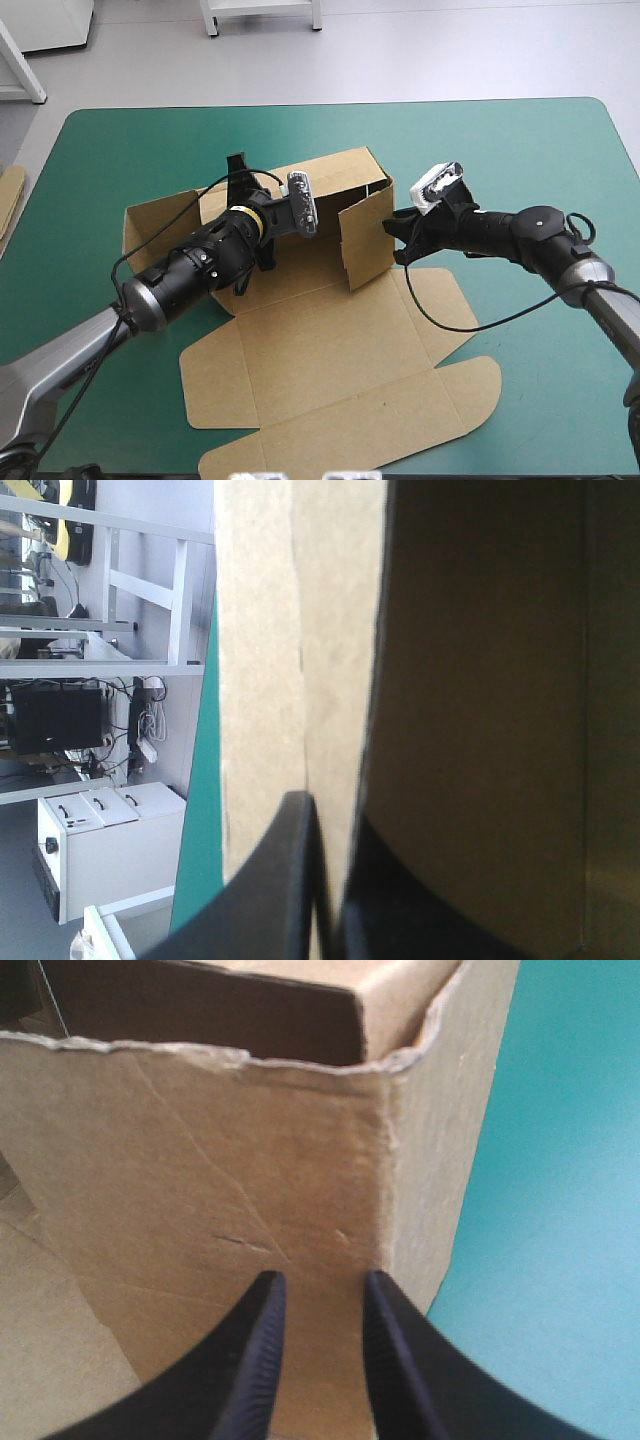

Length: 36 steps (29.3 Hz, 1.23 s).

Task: Fold the box

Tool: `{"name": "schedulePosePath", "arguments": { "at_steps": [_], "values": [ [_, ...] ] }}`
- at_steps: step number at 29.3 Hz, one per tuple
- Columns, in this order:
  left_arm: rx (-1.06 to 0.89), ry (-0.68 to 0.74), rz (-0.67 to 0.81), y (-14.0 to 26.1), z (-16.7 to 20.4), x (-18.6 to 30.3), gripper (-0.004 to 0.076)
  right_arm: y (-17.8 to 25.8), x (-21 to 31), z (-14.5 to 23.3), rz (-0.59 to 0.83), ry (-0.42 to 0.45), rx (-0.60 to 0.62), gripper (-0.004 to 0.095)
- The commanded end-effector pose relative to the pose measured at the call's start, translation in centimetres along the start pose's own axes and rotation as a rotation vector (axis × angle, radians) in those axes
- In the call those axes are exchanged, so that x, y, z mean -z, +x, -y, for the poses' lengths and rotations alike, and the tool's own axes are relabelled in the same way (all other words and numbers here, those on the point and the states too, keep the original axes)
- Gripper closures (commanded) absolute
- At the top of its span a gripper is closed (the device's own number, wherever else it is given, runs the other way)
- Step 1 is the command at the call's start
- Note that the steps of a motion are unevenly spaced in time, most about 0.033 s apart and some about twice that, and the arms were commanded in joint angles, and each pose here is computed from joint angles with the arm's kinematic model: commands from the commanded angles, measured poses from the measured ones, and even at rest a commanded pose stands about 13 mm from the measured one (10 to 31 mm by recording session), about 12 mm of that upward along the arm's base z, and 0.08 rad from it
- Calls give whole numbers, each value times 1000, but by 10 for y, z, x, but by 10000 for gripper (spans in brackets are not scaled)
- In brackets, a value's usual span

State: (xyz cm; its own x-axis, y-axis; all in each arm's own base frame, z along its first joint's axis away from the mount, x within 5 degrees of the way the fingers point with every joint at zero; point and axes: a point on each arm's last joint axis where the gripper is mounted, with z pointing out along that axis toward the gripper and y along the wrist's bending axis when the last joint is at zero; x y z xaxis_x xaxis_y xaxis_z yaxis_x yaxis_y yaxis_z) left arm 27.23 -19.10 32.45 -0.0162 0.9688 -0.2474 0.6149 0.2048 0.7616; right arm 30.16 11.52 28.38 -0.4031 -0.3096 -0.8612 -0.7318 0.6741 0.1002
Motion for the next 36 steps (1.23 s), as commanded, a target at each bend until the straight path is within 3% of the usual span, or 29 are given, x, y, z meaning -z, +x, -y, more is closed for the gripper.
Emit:
{"name": "schedulePosePath", "arguments": {
  "at_steps": [1,3,13,18,22,30,36],
  "values": [
    [123,62,29,-4,5,6,733,-15,10,-3,70,5,-14,342],
    [125,62,29,-4,5,6,733,-14,9,-2,74,2,-27,259],
    [148,63,27,-3,5,6,733,-16,6,0,89,12,-52,308],
    [145,56,30,-4,4,6,733,-19,-4,-13,78,14,-5,326],
    [148,50,41,-5,4,6,733,-23,-13,-24,87,89,53,327],
    [157,45,51,-5,3,6,733,-27,-16,-27,109,172,47,328],
    [157,41,66,-7,2,6,733,-29,-19,-29,124,230,47,393]
  ]
}}
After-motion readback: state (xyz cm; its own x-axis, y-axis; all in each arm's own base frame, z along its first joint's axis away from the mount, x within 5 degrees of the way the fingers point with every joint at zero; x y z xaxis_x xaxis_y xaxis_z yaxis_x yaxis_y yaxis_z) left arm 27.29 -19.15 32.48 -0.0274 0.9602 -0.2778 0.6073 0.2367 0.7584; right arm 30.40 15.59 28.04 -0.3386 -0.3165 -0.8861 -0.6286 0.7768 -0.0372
